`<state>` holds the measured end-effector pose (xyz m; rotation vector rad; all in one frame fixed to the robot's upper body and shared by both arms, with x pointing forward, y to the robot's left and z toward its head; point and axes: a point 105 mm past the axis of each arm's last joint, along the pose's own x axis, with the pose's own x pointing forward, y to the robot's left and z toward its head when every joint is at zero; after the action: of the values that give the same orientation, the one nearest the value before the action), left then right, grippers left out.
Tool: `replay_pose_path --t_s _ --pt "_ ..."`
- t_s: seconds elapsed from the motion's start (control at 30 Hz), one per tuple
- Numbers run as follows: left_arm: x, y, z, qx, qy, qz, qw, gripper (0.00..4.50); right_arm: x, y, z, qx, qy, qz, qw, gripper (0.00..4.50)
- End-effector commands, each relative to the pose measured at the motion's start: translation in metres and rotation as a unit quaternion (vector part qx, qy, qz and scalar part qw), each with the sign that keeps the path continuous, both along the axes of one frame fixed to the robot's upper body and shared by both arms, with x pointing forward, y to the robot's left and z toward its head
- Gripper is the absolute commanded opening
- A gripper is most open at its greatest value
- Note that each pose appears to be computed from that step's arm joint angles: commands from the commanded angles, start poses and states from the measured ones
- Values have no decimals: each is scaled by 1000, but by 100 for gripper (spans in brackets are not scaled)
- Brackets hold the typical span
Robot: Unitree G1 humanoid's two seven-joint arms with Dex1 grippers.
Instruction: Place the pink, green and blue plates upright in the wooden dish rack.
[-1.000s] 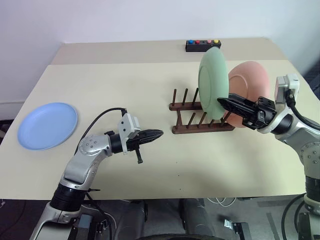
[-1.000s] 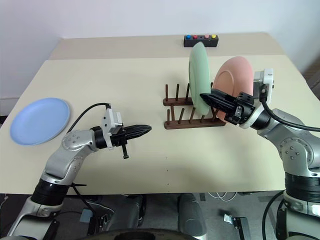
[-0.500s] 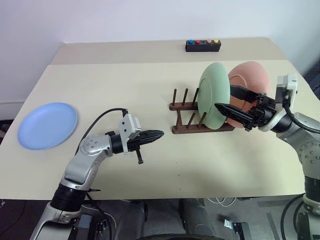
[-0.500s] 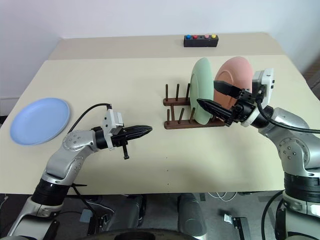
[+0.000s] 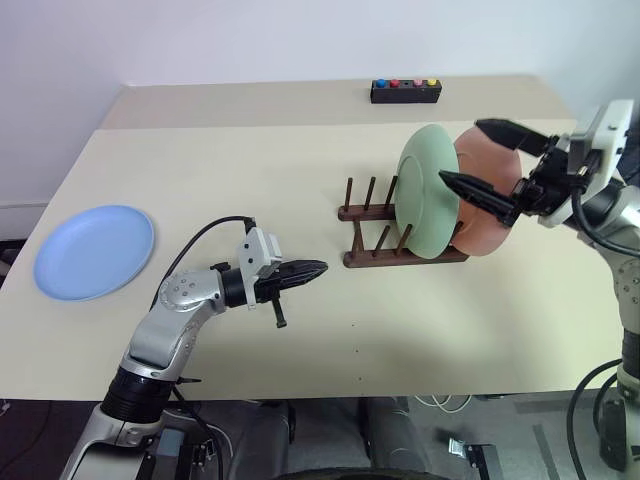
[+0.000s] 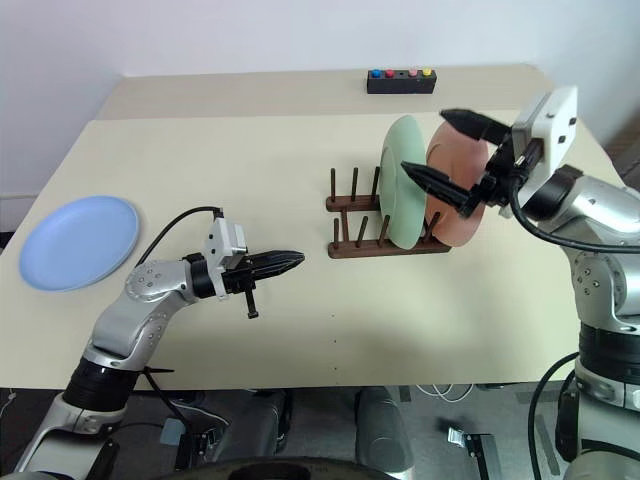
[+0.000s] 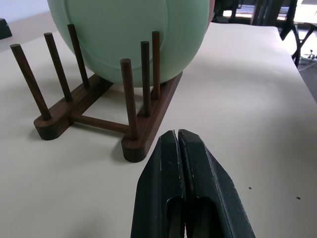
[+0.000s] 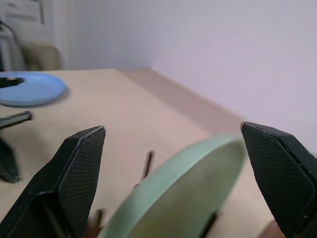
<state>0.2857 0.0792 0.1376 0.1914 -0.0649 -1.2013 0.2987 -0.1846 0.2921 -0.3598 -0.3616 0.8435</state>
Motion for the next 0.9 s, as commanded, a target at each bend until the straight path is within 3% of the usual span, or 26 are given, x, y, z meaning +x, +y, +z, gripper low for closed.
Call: replay_pose_path --t_s 0.03,0.1,0.2,0.43,0.63,0.8,0.9 --pt "2 4 10 -3 -22 10 1000 0 -17 12 27 -28 -72 14 997 446" --pt "5 8 11 -7 -18 20 1000 0 -21 24 27 -41 -78 30 996 446" --pt "14 22 16 -17 -7 52 998 78 -31 63 15 -68 -76 91 991 450" --pt "39 71 38 -41 -42 179 982 434 -11 103 -23 -135 -71 93 984 450" --pt "60 158 56 -32 -74 385 919 447 -5 118 -45 -160 -72 111 978 450" --pt "68 234 59 -19 -56 552 832 447 2 122 -54 -162 -69 112 978 450" --pt "63 300 58 -31 -19 690 723 447 3 124 -57 -158 -67 114 979 450"
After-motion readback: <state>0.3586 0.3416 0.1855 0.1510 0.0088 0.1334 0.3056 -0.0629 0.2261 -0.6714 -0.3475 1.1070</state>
